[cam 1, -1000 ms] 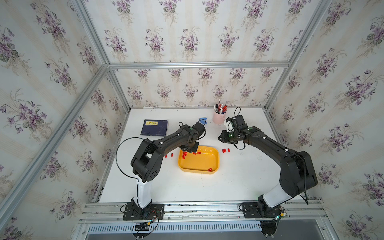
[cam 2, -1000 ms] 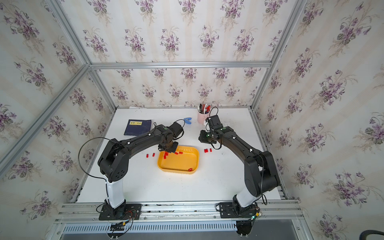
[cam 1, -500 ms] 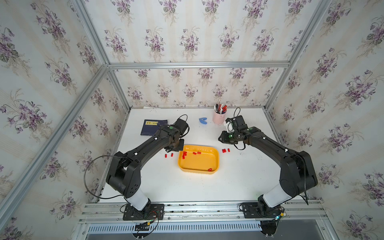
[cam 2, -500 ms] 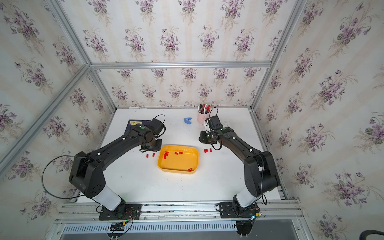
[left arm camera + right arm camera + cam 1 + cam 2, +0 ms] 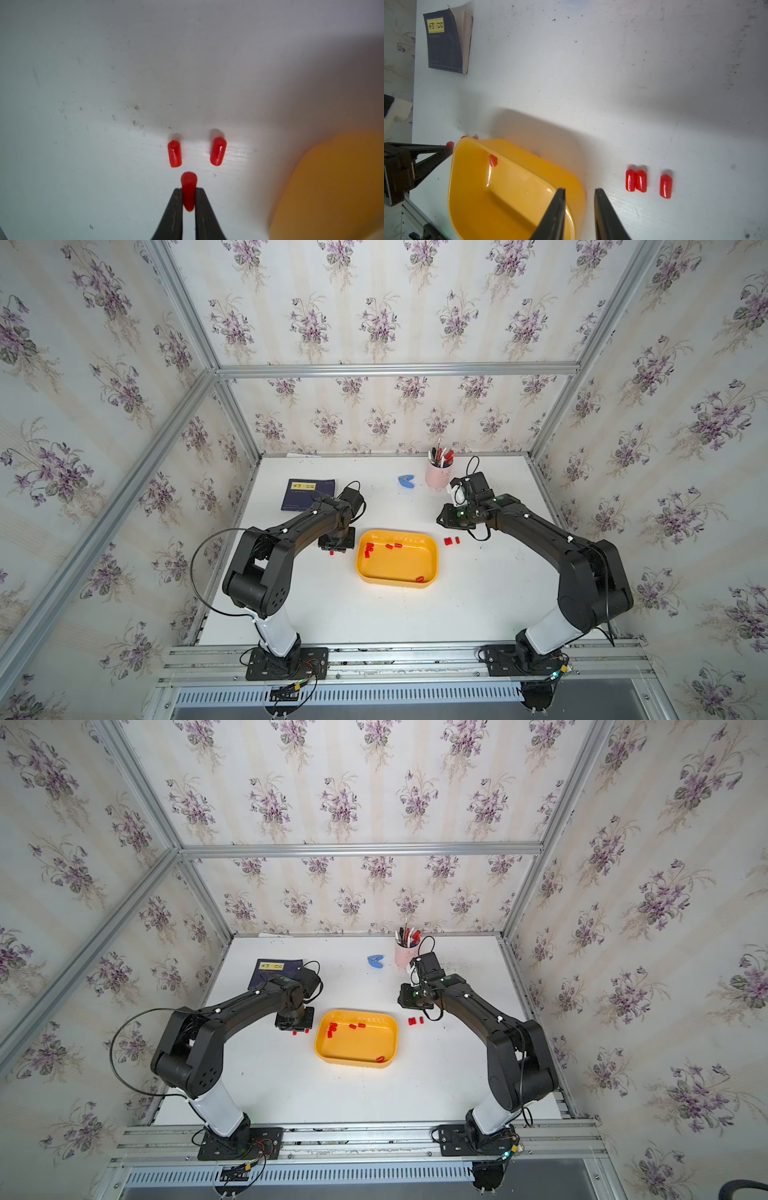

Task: Take the screw protection sleeves out of the storage box
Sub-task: Place the screw protection sleeve at the center of the board.

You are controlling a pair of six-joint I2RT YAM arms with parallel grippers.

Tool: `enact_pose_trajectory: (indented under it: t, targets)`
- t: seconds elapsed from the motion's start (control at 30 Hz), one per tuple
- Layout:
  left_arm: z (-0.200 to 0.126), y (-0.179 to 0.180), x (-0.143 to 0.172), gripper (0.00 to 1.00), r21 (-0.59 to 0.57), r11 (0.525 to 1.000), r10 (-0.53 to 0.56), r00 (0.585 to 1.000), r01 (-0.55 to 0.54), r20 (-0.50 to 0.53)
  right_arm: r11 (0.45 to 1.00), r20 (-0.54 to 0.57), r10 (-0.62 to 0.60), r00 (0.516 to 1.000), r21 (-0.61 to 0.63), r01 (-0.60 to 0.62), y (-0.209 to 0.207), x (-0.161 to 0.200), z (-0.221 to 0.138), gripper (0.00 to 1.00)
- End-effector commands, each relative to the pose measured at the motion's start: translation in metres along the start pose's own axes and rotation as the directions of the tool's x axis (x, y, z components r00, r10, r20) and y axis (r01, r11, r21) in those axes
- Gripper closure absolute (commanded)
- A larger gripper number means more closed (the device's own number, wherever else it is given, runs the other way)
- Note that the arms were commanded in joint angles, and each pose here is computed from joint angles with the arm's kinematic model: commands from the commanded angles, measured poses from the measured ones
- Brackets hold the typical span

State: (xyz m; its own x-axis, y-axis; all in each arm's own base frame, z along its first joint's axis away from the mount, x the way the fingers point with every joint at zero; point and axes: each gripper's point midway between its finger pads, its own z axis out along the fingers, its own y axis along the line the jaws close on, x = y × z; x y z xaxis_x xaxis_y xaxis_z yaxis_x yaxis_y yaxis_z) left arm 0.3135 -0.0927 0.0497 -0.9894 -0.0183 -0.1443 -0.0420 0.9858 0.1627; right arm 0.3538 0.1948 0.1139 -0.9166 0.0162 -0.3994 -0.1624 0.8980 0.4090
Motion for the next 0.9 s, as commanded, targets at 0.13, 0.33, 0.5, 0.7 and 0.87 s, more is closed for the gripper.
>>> enact_pose_trajectory:
  t: [0.13,0.33,0.5,0.7,0.87]
  targets:
    - [0.014,-0.003,-0.009,0.84,-0.011,1.000,-0.001,1.000,0.001,0.005,1.000,-0.009,-0.008,1.000,0.019,0.008,-0.004,0.004,0.003,0.71]
    - [0.025,-0.006,-0.003,0.84,-0.003,1.000,0.002,1.000,-0.002,-0.020,1.000,-0.013,-0.008,1.000,0.024,0.008,-0.006,0.005,0.004,0.71]
    - [0.030,-0.006,-0.002,0.83,-0.011,1.000,0.000,0.999,0.000,-0.032,1.000,-0.014,-0.008,1.000,0.022,0.008,-0.006,0.006,0.004,0.71]
    - [0.034,-0.008,-0.003,0.82,-0.011,1.000,0.002,0.999,-0.003,-0.034,1.000,-0.017,-0.008,1.000,0.027,0.008,-0.007,0.008,0.004,0.71]
    - [0.032,-0.008,-0.004,0.78,-0.004,1.000,0.004,1.000,-0.004,-0.028,1.000,-0.020,-0.008,1.000,0.027,0.008,-0.008,0.010,0.005,0.71]
